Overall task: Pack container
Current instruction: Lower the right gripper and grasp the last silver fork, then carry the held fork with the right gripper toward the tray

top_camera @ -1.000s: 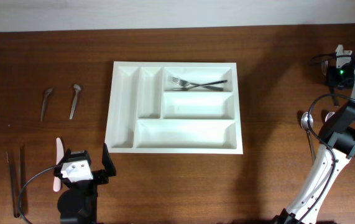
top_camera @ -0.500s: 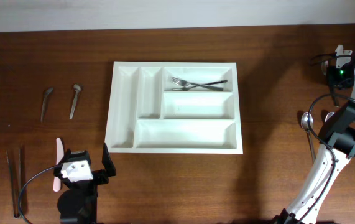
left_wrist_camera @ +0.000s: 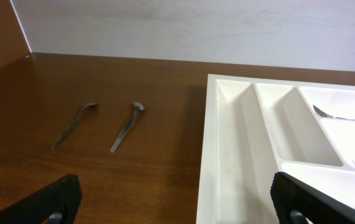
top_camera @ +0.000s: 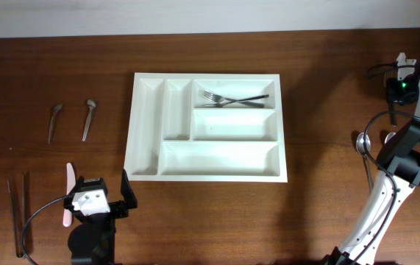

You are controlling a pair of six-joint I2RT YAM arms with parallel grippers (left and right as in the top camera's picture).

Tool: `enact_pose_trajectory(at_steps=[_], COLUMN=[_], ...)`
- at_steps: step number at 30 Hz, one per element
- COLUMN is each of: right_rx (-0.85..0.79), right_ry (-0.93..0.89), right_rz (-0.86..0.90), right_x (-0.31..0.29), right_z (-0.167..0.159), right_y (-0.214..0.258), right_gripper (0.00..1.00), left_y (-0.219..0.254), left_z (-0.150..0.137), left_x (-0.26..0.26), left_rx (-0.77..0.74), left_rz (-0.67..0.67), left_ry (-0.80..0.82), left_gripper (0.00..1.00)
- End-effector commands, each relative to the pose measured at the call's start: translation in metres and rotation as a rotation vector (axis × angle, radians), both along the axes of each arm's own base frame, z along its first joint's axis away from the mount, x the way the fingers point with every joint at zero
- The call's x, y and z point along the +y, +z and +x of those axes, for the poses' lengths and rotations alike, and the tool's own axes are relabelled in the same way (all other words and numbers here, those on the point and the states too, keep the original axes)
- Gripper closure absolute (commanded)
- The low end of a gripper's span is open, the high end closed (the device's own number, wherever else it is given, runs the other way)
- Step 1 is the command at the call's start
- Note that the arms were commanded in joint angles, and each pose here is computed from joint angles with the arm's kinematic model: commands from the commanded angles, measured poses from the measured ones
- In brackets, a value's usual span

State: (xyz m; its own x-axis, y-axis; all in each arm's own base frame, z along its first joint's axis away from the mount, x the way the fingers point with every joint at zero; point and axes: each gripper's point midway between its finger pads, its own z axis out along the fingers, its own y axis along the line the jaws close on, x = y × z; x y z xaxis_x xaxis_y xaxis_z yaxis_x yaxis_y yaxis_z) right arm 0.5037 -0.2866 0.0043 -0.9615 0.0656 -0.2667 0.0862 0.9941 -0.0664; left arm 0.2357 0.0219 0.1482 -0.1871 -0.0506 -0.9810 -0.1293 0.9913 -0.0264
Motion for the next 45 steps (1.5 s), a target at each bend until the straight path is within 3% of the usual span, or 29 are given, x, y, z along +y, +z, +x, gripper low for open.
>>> enact_pose_trajectory(at_steps=[1,13,25,35,45], right_rx=[0.024,-0.071,-0.257,-0.270,-0.217], right_ry=[0.031,0.180,0.516,0.803,1.075], right_rz=[-0.006,-0.074,-0.135,-0.143,-0.126], right_x=[0.011,0.049,0.162,0.285,0.391], right_z=[0.004,0.038,0.073,0.074,0.048], right_y=[-0.011,0.059,0.156,0.176,0.168], right_gripper=[0.94,0.96,0.96,0.96,0.96], left_y=[0.000,0.000,0.000,0.000,0.000], left_z=[0.000,0.000,0.000,0.000,0.000], left_x=[-0.002,-0.002,-0.002,-0.002,-0.002], left_rx=[-0.004,-0.004,-0.004,-0.004,-0.004], left_rz=[0.011,0.011,0.011,0.011,0.011], left_ry=[-0.012,-0.012,-0.012,-0.012,-0.012], left_gripper=[0.01,0.01,0.01,0.01,0.01])
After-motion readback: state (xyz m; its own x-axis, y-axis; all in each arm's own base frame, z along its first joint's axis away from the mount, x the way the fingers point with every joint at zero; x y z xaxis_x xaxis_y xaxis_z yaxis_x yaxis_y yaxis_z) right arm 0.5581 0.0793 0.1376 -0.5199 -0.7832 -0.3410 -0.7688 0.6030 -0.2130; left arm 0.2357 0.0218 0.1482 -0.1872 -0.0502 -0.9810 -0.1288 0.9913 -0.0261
